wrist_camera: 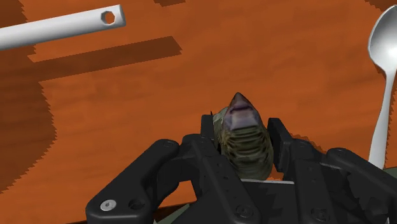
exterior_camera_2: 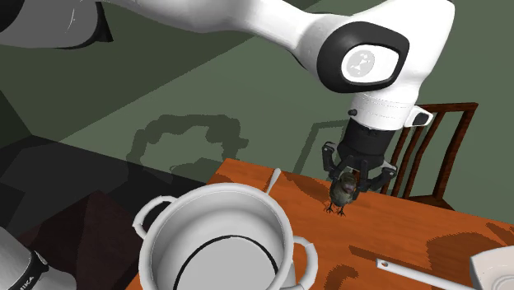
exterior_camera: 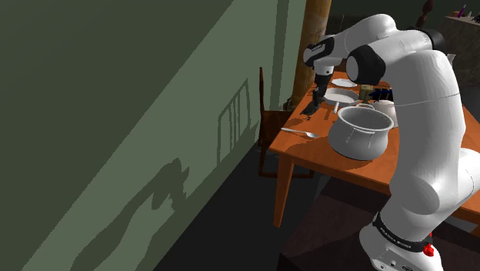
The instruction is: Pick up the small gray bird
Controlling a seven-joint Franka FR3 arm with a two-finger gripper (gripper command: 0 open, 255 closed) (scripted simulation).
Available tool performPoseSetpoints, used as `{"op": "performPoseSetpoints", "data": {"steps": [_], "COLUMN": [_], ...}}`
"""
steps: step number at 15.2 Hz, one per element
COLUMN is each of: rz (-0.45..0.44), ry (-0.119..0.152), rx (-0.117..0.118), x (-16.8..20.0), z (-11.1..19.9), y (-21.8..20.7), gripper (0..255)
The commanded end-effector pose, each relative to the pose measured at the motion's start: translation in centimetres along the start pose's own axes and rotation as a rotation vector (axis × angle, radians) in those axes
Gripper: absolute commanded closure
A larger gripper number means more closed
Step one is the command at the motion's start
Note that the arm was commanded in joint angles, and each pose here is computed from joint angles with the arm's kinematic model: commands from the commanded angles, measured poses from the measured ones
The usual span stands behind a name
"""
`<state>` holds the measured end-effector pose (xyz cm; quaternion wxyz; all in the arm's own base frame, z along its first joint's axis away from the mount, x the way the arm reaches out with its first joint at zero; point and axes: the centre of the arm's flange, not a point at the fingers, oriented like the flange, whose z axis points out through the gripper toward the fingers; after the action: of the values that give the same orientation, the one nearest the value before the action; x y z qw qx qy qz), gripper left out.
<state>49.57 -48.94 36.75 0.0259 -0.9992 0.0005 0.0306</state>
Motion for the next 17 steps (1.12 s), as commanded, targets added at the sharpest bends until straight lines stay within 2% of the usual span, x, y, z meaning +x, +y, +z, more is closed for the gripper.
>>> {"op": "performPoseSetpoints", "data": {"steps": [1, 17], "rz": [-0.001, -0.001], "ry": [-0.001, -0.001], "rx": [0.001, 0.001], "x": [0.0, -0.4], "z": [0.1, -7.8], "y": [-0.1, -0.5], "gripper": [255, 255]}}
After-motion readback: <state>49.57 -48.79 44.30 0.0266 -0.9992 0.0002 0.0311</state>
